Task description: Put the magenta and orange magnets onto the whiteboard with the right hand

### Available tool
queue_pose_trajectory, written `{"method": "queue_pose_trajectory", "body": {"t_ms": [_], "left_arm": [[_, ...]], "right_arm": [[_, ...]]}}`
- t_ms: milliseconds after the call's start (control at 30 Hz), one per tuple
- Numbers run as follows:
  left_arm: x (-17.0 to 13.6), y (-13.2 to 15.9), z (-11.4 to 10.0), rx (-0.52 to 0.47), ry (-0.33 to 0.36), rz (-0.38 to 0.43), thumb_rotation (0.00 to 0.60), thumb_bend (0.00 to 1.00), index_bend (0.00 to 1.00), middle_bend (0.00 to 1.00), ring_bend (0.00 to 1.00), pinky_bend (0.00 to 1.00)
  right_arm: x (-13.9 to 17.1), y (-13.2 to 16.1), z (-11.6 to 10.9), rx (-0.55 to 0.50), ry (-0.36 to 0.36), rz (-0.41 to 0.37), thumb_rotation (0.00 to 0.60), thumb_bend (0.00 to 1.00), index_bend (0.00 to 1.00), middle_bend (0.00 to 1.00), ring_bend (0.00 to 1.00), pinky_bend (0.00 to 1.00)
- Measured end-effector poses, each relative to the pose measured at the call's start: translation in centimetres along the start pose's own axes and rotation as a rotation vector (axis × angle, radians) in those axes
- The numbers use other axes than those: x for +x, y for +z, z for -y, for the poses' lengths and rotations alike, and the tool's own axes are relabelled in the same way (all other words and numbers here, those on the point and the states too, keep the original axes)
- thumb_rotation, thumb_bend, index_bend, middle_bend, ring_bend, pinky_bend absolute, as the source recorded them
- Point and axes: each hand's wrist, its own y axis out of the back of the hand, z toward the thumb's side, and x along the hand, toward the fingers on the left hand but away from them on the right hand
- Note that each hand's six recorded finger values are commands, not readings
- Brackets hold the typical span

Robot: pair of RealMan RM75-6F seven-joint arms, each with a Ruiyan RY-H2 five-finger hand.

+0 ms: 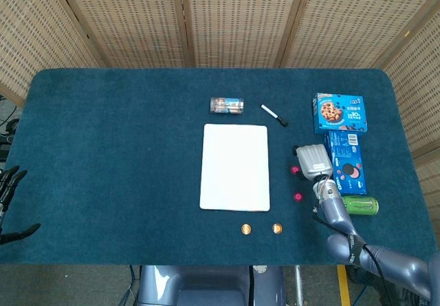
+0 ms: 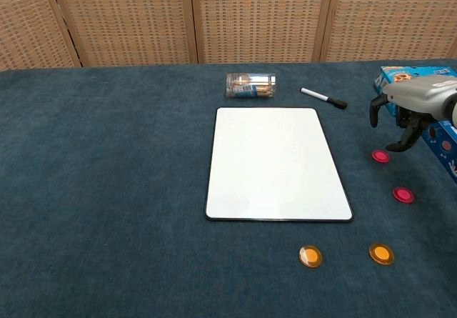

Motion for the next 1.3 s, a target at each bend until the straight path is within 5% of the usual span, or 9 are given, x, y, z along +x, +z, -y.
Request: {"method": "queue_pose_trajectory", "body": {"t_ms": [1300], "left_arm": [[0.0,0.0,0.0,-0.002,-0.005,0.0,0.6,0.0,0.0,0.0,0.0,0.0]], "right_arm": [[-0.8,0.3,3.7,0.103,0.019,0.005,0.6,0.35,0.4,0.98,0.99,1.0]]}}
